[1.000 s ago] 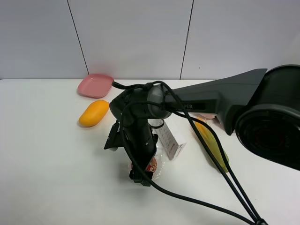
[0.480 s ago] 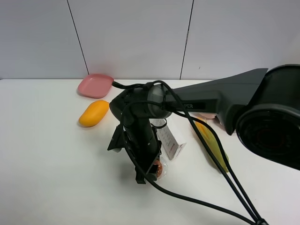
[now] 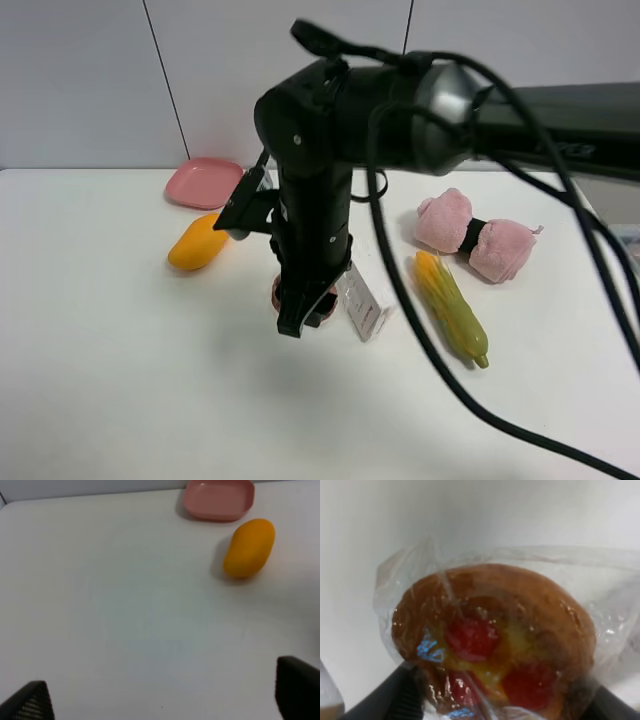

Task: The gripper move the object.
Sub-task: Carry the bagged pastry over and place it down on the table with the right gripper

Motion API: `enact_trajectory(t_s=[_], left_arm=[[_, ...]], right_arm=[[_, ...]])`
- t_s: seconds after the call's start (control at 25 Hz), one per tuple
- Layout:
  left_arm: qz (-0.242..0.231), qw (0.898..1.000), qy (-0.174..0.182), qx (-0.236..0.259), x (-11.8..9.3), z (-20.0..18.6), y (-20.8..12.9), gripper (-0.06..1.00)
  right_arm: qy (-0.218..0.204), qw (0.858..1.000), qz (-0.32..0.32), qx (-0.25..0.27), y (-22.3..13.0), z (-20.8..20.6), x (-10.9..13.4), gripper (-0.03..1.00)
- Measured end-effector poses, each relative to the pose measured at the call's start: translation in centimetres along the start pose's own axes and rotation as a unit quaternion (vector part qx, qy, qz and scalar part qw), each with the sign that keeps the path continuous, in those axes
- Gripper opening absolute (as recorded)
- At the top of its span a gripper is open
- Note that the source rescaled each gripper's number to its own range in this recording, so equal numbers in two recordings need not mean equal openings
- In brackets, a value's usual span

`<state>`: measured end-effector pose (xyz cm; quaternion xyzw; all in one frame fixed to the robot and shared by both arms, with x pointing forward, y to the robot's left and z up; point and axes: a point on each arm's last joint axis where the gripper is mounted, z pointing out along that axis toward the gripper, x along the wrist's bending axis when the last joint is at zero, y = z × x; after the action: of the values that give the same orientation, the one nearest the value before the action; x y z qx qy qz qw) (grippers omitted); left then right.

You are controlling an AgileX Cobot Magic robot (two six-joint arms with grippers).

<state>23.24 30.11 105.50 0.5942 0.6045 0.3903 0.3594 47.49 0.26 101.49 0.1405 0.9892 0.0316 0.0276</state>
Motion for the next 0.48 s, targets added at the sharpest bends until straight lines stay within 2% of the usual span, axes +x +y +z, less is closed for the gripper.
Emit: enact_trajectory(t_s=[0.28, 0.48], left_arm=[[0.0, 1.0, 0.0, 0.0, 0.0, 0.0, 0.0, 1.0], [0.0, 1.0, 0.0, 0.0, 0.0, 0.0, 0.0, 1.0]], right_arm=[[-0.075, 0.992, 0.092, -0.047, -2.1, -5.2, -1.1, 0.01], [-0.112, 0.972, 0.196, -0.06, -4.6, -7.0, -4.6, 0.01]])
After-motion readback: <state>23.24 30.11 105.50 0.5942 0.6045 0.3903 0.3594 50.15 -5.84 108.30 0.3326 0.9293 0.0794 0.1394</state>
